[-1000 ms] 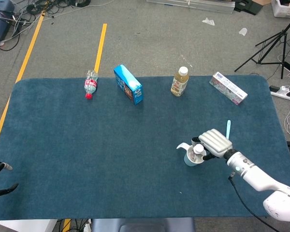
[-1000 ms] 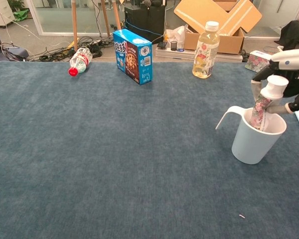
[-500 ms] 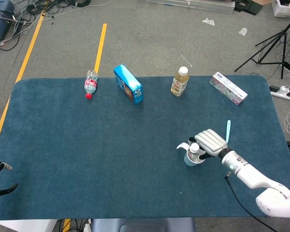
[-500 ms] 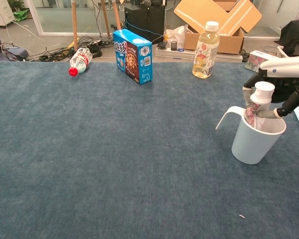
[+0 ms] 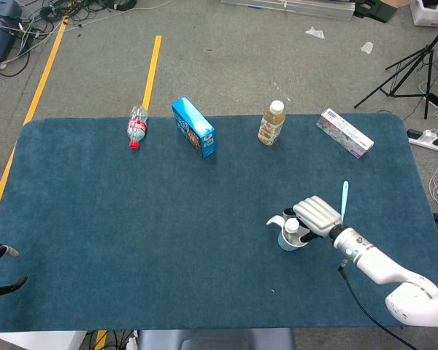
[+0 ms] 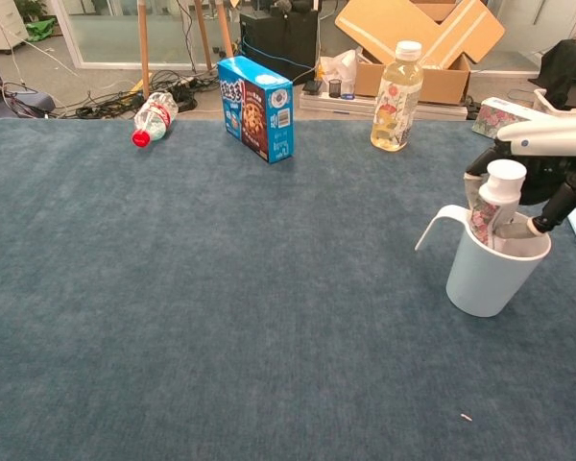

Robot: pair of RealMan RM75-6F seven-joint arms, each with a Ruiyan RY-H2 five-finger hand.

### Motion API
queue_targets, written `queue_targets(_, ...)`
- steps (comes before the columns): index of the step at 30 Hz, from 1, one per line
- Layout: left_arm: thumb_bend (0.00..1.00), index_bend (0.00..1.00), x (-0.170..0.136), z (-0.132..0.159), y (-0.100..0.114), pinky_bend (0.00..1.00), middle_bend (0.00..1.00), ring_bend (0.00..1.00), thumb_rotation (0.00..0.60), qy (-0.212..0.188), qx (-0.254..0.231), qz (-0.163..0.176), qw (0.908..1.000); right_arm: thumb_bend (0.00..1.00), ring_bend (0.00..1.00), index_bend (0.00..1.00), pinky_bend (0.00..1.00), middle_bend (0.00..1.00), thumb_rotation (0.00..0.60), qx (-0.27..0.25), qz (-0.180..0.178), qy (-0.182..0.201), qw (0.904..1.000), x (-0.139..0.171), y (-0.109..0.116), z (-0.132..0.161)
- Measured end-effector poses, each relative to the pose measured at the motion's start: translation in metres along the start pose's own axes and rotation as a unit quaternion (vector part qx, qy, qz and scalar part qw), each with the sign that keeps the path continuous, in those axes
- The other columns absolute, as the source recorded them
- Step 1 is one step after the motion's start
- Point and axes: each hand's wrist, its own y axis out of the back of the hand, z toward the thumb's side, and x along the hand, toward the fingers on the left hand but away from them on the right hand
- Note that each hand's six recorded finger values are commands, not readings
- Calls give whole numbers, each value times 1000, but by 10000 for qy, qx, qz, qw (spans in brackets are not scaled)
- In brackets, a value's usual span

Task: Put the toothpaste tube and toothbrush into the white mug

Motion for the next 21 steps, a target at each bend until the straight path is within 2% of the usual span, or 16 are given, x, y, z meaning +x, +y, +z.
queue_targets(10,0,433,0,0,0,352,403,307,600,12,-1,-9,10000,180,1000,421,1000,1000,600,-64,-30,32,10000,0,0,-1)
queue_targets(21,0,433,1,-1,-1,352,403,307,600,20,9,-25,10000,177,1000,392,1000,1000,600,-145,-189,89,9997,6,9,-1)
